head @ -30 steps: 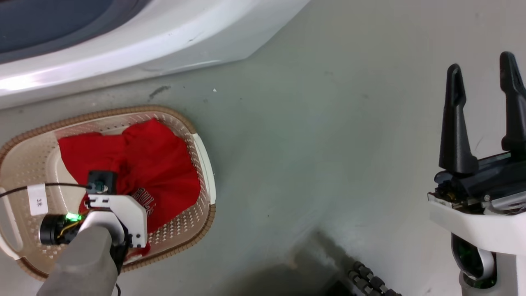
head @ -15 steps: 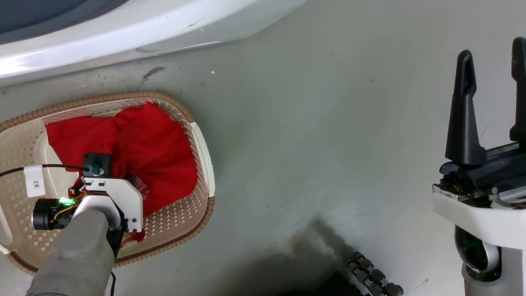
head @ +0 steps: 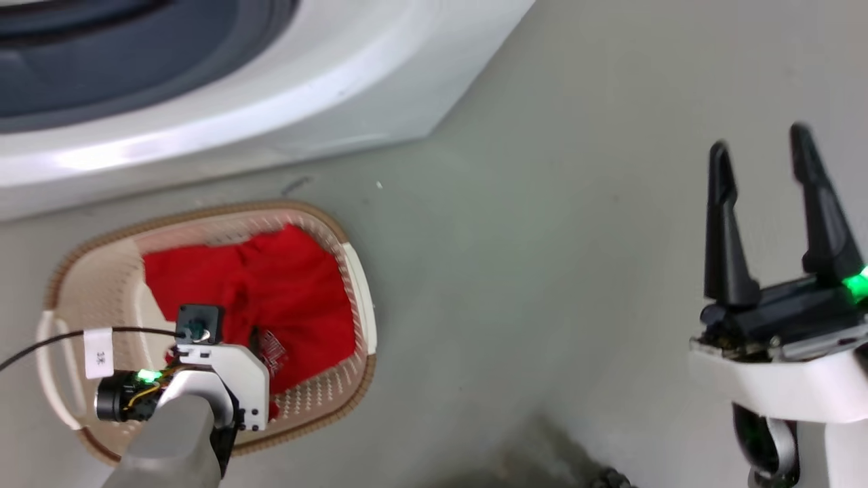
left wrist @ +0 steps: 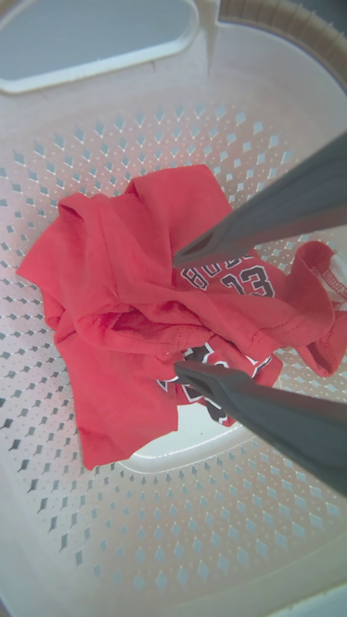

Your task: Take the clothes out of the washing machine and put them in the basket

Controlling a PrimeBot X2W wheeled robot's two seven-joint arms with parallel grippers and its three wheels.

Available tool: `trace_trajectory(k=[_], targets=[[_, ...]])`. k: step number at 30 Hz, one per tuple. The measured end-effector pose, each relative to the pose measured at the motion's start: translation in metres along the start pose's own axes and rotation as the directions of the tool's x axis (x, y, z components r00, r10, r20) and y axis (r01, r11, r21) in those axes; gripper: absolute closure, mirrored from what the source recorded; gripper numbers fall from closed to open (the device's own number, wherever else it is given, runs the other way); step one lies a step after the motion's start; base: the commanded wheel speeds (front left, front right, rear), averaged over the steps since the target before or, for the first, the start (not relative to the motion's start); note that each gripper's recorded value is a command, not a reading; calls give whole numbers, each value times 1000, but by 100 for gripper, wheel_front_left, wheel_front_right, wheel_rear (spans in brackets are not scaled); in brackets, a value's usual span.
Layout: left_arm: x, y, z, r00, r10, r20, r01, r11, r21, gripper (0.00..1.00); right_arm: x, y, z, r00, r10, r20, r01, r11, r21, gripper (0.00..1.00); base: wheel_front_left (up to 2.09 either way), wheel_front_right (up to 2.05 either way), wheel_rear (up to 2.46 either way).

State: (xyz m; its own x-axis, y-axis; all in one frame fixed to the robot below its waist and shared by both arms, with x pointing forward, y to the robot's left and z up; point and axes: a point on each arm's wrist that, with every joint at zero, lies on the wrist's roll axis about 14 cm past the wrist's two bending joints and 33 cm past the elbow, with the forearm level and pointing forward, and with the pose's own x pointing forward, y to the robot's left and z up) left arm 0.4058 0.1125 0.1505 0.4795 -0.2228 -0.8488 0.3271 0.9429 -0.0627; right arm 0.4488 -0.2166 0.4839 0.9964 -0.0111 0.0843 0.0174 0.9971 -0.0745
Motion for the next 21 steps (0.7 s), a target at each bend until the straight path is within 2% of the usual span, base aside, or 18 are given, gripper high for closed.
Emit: trace_trajectory(k=[5,9,21], targets=[[-24,-6,43,988,2,154,-3,1000,6,0,-15,4,9,1000,3,1,-3,1000,17,0,0,0,0],[-51,-4,58,969,28,246,-30,1000,3,0,-27,7,17,1000,9,4,-9,1000,28,0,0,0,0],[-132,-2,101,862,103,496,-105,994,-24,0,-56,22,42,998,46,46,-48,998,45,0,0,0,0]])
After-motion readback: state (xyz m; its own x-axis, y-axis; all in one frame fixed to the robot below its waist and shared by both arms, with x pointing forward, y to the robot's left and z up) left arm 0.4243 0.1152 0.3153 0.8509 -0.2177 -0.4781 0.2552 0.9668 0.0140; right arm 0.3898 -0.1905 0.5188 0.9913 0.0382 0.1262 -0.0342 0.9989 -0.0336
